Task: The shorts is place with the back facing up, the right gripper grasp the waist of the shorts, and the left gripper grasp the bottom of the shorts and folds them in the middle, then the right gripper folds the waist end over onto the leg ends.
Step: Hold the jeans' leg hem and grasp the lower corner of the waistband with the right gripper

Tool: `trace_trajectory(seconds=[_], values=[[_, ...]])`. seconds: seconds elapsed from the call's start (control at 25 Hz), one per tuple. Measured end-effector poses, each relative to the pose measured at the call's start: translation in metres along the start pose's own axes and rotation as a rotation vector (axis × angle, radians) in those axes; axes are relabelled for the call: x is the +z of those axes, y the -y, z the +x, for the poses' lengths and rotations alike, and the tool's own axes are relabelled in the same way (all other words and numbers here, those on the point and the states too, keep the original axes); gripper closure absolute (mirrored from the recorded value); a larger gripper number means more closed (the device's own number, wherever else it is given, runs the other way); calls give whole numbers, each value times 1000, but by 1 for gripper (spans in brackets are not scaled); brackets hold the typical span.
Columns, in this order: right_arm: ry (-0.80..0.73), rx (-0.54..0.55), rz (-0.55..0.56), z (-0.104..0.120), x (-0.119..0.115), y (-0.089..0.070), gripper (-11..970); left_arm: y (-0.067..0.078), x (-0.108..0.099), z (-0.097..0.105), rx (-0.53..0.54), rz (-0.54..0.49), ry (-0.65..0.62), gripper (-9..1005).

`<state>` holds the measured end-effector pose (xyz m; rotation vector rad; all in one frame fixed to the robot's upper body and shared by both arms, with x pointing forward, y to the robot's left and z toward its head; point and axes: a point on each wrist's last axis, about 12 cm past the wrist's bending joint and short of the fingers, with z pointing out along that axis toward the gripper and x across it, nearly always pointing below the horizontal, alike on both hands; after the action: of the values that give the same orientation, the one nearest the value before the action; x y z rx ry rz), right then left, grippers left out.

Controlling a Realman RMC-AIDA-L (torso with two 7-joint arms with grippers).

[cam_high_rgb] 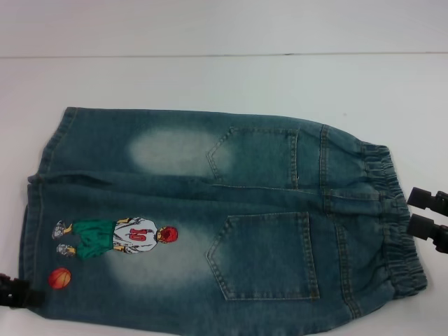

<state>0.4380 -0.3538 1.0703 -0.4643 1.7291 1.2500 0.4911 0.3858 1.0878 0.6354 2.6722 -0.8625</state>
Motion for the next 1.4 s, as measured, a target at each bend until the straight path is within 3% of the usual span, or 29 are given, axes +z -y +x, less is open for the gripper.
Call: trace_trajectory(seconds=[0.12, 0.24, 0.44, 1.4], values=[[8, -2, -2, -1, -1, -1, 47, 0, 0, 2, -2, -5, -3, 249], [11, -3, -3, -1, -1, -1, 47, -1, 1, 2, -4, -11, -3, 489], [11, -3, -4, -2, -2, -1, 47, -2, 4, 1, -7, -23, -10, 729], [45, -3, 42, 3, -13, -3, 48, 0, 2, -9, 13, -12, 30, 866]])
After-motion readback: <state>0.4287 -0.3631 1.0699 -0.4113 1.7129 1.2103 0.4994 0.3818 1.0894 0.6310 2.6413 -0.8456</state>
